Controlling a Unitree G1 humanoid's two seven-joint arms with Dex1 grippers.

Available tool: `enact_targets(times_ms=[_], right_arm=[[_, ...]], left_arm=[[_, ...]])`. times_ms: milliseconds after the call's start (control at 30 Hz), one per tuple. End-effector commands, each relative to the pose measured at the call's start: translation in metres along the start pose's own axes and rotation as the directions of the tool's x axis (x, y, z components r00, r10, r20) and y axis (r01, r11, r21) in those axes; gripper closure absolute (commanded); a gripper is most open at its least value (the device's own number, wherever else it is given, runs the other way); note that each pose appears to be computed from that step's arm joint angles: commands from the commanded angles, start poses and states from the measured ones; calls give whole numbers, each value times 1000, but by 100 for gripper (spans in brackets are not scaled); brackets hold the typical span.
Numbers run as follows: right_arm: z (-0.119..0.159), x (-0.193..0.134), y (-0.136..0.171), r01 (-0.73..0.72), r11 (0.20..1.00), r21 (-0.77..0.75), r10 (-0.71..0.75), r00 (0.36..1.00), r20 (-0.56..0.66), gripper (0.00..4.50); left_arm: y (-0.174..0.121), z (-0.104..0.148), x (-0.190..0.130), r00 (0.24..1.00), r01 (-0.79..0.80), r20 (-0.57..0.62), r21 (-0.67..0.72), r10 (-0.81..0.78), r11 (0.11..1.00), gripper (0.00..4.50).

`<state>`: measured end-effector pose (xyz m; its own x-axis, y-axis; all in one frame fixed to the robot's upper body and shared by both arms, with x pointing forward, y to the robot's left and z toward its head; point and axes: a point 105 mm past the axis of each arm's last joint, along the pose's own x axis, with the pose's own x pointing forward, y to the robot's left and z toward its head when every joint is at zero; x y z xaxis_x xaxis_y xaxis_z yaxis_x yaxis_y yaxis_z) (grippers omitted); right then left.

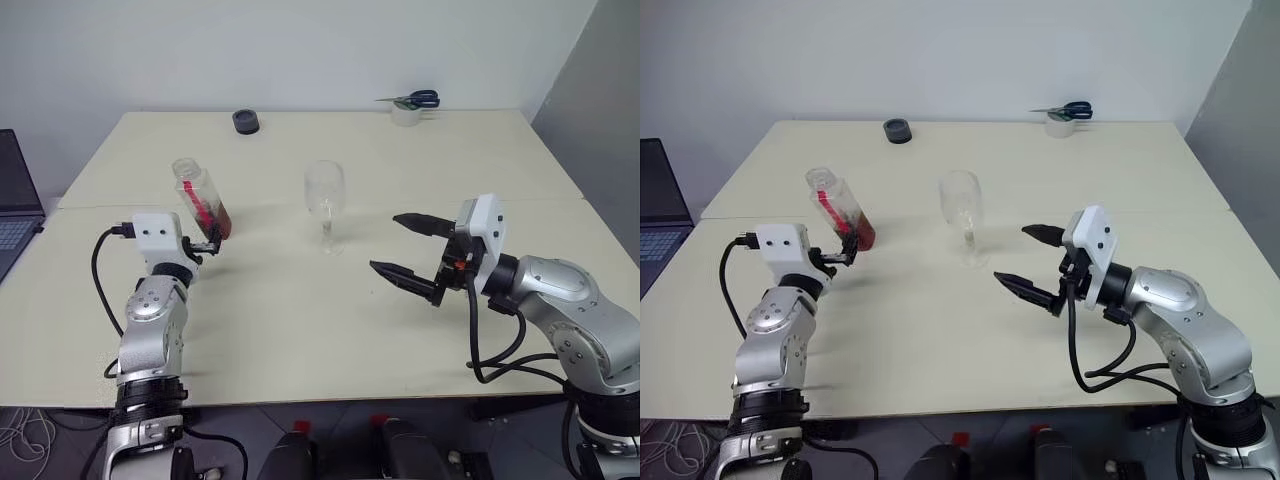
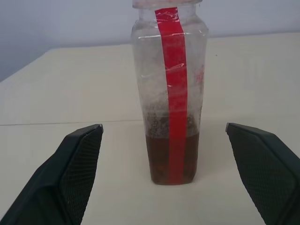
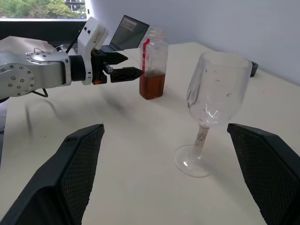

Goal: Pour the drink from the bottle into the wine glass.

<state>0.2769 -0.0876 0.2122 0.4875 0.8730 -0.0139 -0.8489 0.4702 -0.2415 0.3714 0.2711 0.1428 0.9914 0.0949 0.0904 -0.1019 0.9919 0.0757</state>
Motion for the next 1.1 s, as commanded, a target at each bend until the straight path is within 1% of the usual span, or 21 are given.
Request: enact_targets(times_ms=[33, 167, 333, 500, 667, 833, 1100], right_arm=[[17, -2, 2, 4, 999, -48, -2, 999, 44, 1], [18, 0, 3, 3, 999, -50, -1, 999, 47, 1], [18, 0, 4, 6, 999, -53, -4, 999, 48, 1], [19, -1, 5, 12, 998, -59, -10, 999, 41, 1], [21, 0, 6, 18, 998, -62, -15, 999, 42, 1], [21, 0, 5, 33, 996, -82, -30, 999, 40, 1], [19, -1, 6, 43, 996, -74, -40, 998, 47, 1]], left_arm=[[7, 15, 6, 998, -2, 55, 19, 1, 1000, 0], [4, 15, 14, 998, 28, 58, 18, -29, 999, 0], [9, 13, 26, 998, 27, 54, 15, -27, 1000, 0], [-1, 9, 44, 996, 68, 54, 34, -70, 997, 0], [-10, 15, 63, 995, 75, 71, 35, -77, 997, 0], [-8, 14, 69, 996, 58, 67, -4, -58, 998, 0], [5, 7, 65, 998, 36, 55, 11, -37, 999, 0]])
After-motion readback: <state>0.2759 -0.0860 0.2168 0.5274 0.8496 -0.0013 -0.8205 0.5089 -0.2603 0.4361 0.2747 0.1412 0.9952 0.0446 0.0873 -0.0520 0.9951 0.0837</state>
